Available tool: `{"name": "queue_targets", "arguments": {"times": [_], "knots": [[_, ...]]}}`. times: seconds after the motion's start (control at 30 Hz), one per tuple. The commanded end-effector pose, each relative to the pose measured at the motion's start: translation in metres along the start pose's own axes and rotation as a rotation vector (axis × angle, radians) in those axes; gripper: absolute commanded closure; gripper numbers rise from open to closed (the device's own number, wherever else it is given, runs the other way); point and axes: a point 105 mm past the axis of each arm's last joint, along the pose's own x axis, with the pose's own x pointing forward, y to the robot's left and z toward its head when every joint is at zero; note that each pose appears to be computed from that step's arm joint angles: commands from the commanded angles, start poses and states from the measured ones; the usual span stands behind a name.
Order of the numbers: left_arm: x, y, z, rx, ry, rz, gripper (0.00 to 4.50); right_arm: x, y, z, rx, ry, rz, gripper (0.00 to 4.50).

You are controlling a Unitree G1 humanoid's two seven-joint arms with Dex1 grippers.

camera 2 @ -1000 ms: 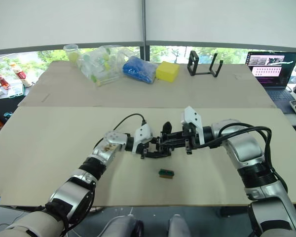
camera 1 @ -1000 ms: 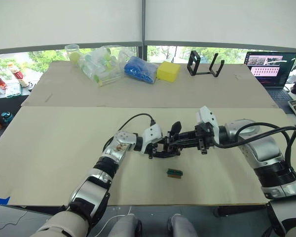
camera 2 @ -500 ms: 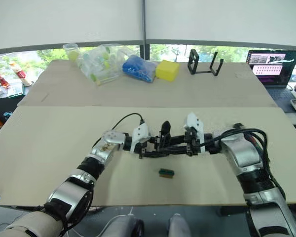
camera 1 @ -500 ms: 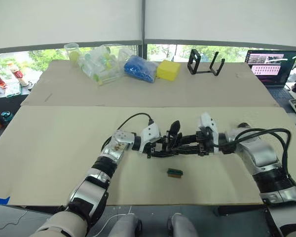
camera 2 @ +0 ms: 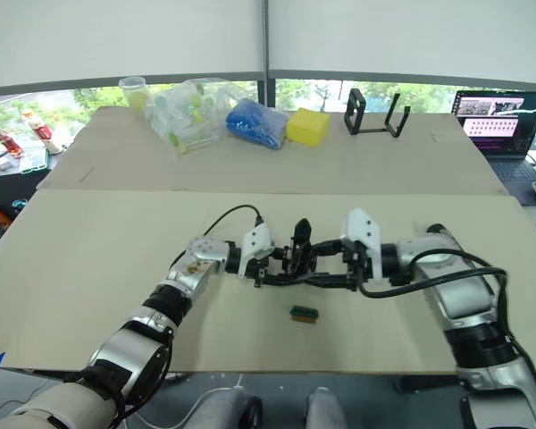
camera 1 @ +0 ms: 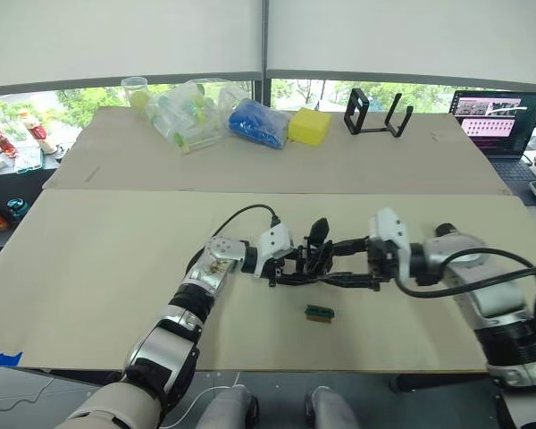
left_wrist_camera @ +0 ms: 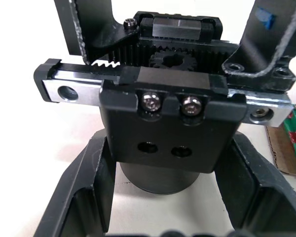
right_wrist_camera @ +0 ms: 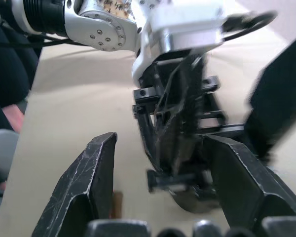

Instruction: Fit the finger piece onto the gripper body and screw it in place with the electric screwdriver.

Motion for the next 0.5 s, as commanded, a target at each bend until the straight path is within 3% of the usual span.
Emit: {"name": "queue_targets", "arguments": {"times": [0.03, 0.27, 0.3, 0.43, 0.5], "knots": [[0.005, 0.004, 0.002, -0.013, -0.009, 0.023, 2.2, -0.022, -0.004, 0.021, -0.048, -0.011, -0.042, 1.43], [0.009, 0.012, -0.001, -0.028, 0.016, 0.057, 2.2, -0.047, 0.0, 0.035, -0.021, 0.029, -0.089, 1.43], [0.009, 0.013, -0.001, -0.034, 0.018, 0.061, 2.2, -0.048, 0.001, 0.036, -0.013, 0.032, -0.091, 1.17], [0.003, 0.014, -0.006, -0.044, 0.042, 0.052, 0.28, -0.058, 0.0, 0.039, 0.018, 0.075, -0.141, 0.0], [-0.011, 0.014, -0.009, -0.037, 0.055, 0.04, 0.05, -0.069, -0.006, 0.038, 0.047, 0.142, -0.201, 0.0]]}}
